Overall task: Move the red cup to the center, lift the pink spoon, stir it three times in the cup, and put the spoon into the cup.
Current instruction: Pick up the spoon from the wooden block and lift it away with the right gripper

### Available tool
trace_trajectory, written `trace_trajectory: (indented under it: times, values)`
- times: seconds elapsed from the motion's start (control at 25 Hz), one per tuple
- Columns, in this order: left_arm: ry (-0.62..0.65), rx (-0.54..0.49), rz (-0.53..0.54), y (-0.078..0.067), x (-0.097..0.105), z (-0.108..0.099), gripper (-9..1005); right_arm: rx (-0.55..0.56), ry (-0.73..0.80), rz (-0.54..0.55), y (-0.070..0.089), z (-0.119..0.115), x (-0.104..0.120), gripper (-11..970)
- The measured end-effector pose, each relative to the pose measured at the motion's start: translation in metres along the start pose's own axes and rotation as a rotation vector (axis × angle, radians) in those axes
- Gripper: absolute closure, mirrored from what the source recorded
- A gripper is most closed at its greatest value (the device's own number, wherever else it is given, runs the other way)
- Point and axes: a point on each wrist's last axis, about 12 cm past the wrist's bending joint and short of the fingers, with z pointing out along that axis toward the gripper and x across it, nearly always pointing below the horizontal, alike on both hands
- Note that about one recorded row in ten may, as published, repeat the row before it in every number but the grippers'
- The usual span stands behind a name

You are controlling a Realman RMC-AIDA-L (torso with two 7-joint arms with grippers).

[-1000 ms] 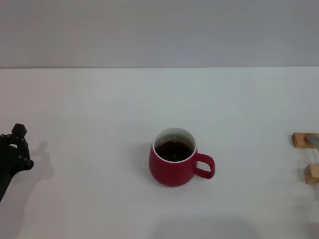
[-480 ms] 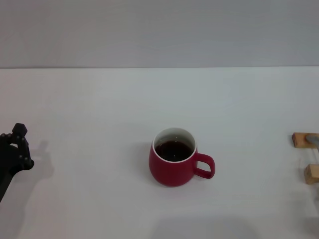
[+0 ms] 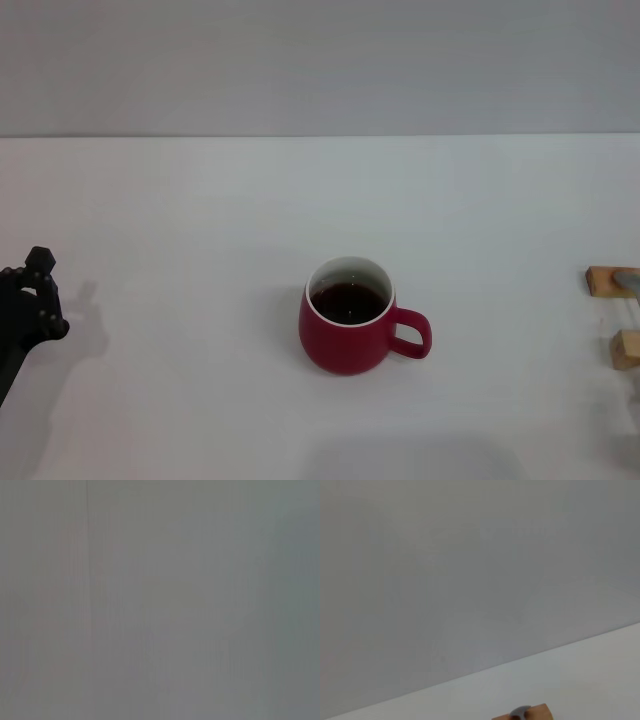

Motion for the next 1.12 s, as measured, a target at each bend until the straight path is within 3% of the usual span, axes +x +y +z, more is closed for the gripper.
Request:
trace_trajectory:
  times: [0.52, 1.12]
  values:
    - [0.0, 0.0, 0.001, 0.0002, -0.0002, 0.0012, 997, 0.005, 0.018, -0.002, -0.001, 0.0044, 0.0015, 243]
    - [0.002, 0.003, 0.003, 0.0002, 0.0, 0.001, 997, -0.004, 0.029, -0.003, -0.0001, 0.0054, 0.0026, 373]
